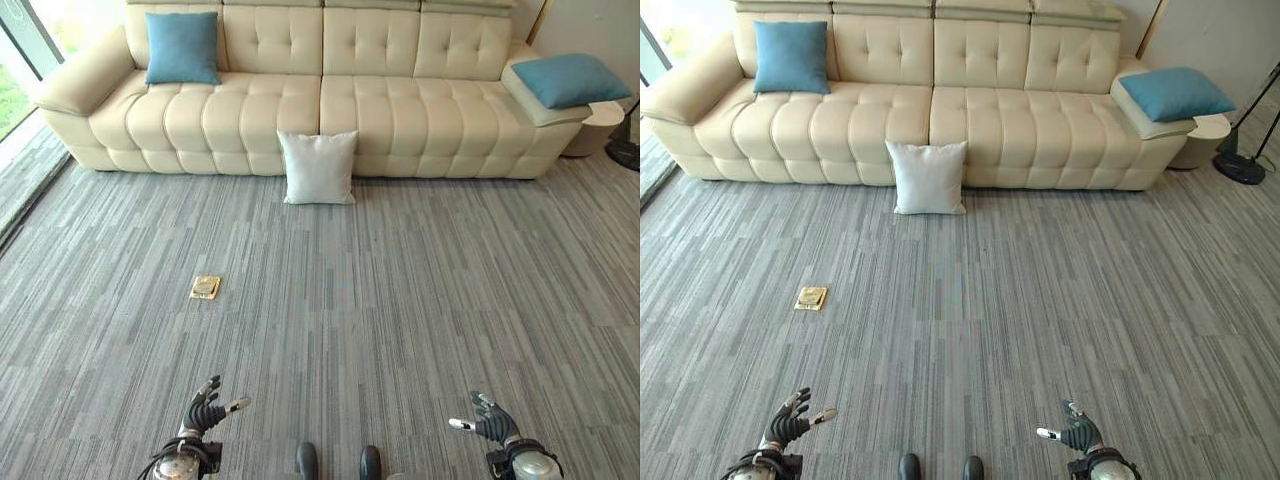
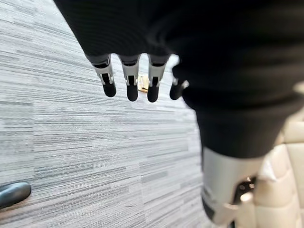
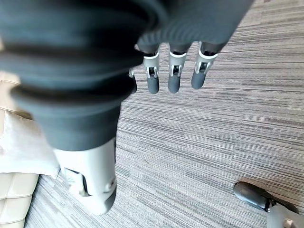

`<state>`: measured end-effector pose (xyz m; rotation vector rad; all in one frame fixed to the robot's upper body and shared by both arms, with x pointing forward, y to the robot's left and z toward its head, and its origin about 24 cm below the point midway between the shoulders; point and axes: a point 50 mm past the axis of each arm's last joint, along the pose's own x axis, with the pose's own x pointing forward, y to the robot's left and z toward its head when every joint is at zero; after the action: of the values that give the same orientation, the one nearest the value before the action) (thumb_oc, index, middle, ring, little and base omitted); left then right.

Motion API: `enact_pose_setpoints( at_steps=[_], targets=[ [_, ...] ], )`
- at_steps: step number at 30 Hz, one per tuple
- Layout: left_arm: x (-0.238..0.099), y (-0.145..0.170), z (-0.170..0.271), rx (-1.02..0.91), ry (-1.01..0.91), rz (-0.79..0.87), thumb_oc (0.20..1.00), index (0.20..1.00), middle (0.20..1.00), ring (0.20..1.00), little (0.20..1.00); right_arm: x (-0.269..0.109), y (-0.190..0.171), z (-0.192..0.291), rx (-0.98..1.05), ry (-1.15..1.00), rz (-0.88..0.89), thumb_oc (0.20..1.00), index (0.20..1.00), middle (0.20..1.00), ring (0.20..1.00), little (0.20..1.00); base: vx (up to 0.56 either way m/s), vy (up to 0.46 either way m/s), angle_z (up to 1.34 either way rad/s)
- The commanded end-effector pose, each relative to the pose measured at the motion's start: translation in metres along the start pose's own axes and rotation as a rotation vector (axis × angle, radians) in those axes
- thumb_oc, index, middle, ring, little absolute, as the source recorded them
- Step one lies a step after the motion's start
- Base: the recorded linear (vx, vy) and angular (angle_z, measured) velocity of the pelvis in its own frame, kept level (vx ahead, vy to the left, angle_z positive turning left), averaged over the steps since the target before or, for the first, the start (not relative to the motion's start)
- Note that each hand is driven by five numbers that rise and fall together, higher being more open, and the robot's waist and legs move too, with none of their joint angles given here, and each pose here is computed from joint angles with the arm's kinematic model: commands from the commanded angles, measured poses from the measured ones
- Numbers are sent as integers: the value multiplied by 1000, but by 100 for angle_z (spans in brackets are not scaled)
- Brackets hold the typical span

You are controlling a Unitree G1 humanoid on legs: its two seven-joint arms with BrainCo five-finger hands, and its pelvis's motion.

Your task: Pick up all the scattered cushions and arrange them neatly on the sofa.

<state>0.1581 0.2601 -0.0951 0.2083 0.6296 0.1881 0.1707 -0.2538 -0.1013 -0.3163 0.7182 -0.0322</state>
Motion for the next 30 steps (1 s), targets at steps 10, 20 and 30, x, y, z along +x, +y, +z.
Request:
enact_pose_setpoints(
  at_steps=[10,20,30],
  targets=[
    [12,-7,29,-8,-116,-8,1000,1000,1000,1000,1000,5,3,32,-70,-134,32,1000,1000,1000,1000,1000,297,-1,15],
    [7,-24,15,6,-70,-86,1000,1000,1000,1000,1000,-9,-11,1,-14,-59,-15,1000,1000,1000,1000,1000,357,-233,57],
    [11,-30,27,57,-108,-134,1000,1000,1000,1000,1000,-8,-18,-2,15,-36,-61,1000,1000,1000,1000,1000,285,-105,-3]
  ],
)
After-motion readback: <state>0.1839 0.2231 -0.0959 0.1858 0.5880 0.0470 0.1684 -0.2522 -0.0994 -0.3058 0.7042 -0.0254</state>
